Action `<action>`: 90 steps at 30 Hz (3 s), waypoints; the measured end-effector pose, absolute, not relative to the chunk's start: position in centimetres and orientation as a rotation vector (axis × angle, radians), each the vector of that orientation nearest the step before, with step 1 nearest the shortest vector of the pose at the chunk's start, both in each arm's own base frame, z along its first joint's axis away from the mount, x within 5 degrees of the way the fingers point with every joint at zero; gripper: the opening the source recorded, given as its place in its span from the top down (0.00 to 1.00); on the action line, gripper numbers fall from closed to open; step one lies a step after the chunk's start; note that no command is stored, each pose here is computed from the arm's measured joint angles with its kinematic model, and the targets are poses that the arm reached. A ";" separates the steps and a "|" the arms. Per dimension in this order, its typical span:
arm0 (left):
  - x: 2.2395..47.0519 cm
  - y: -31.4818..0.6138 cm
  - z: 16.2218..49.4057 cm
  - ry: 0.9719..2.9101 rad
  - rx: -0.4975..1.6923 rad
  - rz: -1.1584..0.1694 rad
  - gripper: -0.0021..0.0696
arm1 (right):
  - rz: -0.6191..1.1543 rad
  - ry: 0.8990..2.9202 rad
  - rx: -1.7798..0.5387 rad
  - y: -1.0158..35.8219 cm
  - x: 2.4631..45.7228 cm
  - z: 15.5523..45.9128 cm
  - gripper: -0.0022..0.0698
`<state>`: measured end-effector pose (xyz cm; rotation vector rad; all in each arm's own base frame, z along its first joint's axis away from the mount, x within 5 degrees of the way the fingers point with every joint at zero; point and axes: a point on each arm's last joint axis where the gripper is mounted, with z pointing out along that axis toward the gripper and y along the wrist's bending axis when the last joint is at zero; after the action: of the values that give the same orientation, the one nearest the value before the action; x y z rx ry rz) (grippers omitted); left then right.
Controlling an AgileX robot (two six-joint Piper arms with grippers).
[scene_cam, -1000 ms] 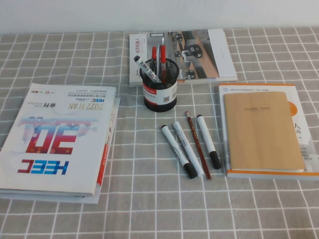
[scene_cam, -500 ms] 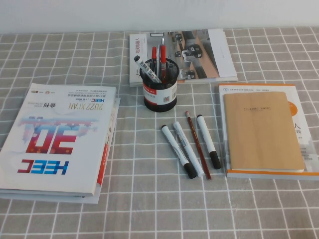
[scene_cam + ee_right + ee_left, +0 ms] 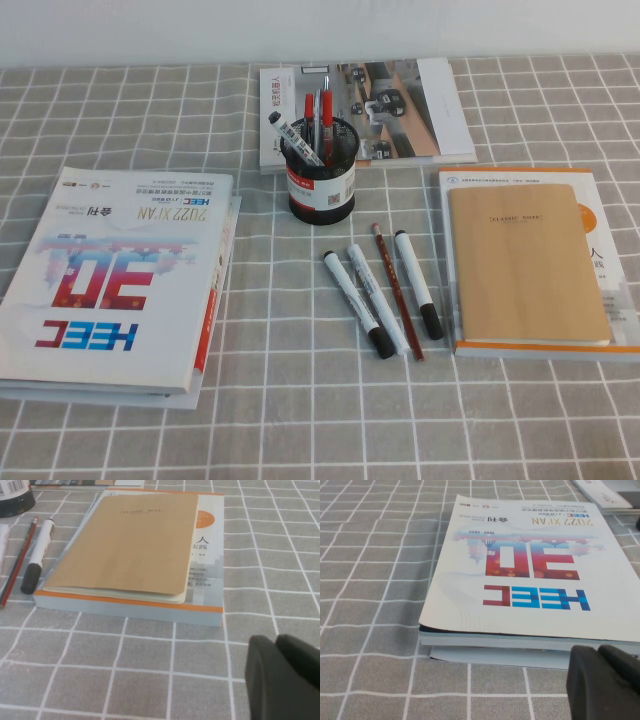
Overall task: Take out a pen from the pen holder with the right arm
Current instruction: 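Take a marker out of the pen holder and lay it on the table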
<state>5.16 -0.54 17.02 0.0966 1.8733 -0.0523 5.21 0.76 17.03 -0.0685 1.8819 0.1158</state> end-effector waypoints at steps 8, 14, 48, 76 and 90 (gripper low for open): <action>5.2 -0.5 17.0 1.873 0.097 -0.052 0.98 | 0.131 1.880 -0.059 0.8 5.2 17.0 0.99; 5.2 -0.5 17.0 1.873 0.097 -0.052 0.98 | 0.148 1.848 -0.044 0.8 5.3 17.3 0.99; 5.2 -0.5 17.0 1.873 0.097 -0.052 0.98 | 0.619 1.766 0.249 2.3 6.0 23.7 0.99; 5.2 -0.5 17.0 1.873 0.097 -0.052 0.98 | 0.498 2.387 -0.424 6.5 17.5 28.1 0.99; 5.2 -0.5 17.0 1.873 0.097 -0.052 0.98 | 0.359 2.338 -0.753 16.6 23.9 29.3 0.99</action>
<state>5.16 -0.54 17.02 0.0966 1.8733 -0.0523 23.90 16.60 29.30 -0.7528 2.3376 0.3588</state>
